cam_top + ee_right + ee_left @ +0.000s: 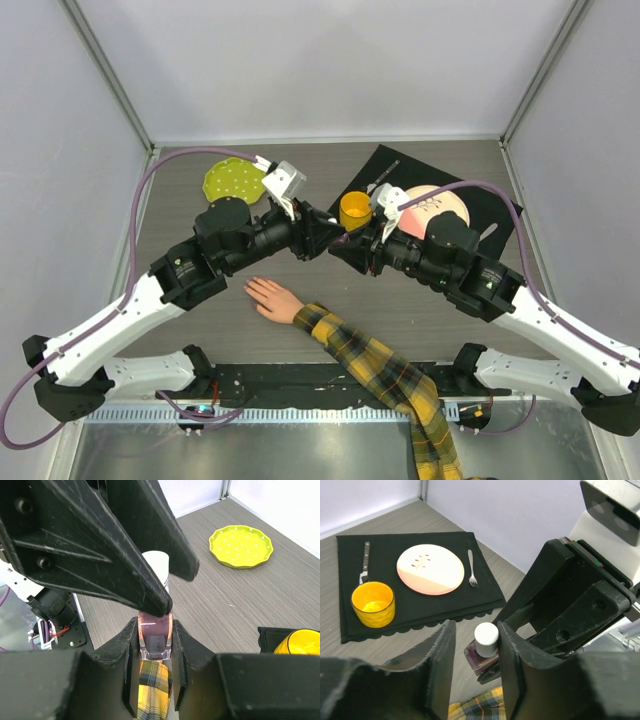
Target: Paint the nails
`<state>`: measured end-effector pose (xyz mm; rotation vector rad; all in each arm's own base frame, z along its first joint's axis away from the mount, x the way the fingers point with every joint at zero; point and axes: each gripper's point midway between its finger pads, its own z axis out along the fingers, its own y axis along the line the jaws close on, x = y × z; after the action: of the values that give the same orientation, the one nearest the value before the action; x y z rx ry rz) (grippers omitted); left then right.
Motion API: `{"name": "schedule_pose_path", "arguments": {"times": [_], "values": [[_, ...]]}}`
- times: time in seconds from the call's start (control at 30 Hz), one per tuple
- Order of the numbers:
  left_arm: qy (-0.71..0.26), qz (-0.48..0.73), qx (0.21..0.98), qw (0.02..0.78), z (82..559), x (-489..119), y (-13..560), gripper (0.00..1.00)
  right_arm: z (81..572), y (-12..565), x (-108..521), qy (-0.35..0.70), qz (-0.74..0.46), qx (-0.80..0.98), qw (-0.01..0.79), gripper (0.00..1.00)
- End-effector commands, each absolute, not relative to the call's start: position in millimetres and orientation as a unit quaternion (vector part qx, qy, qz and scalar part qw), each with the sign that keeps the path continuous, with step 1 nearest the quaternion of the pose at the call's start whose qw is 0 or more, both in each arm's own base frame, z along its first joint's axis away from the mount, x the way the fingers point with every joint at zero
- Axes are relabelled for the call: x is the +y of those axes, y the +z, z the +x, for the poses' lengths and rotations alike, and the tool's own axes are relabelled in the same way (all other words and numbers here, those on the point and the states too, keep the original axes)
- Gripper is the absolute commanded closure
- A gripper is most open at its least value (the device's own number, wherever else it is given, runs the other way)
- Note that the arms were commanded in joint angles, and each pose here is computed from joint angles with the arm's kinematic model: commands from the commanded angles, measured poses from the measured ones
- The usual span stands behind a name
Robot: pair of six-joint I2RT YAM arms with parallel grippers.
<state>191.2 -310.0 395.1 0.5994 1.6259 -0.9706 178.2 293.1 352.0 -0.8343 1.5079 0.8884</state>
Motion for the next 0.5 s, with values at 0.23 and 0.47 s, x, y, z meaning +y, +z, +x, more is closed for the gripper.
{"name": "schedule_pose_path", "arguments": {"times": [0.23, 0.47], "values": [[-0.514, 0.379, 0.592, 0.491, 128.0, -328.1, 413.1, 1.00, 125.7, 399.3, 295.3, 0.480, -0.401, 0.537, 0.566, 0.99], [-0.594, 0.446, 0.498, 0.447, 74.2, -321.7, 421.5, 1.00, -16.9, 442.0, 259.6, 0.740, -0.475, 0.293, 0.376, 0.99]]}}
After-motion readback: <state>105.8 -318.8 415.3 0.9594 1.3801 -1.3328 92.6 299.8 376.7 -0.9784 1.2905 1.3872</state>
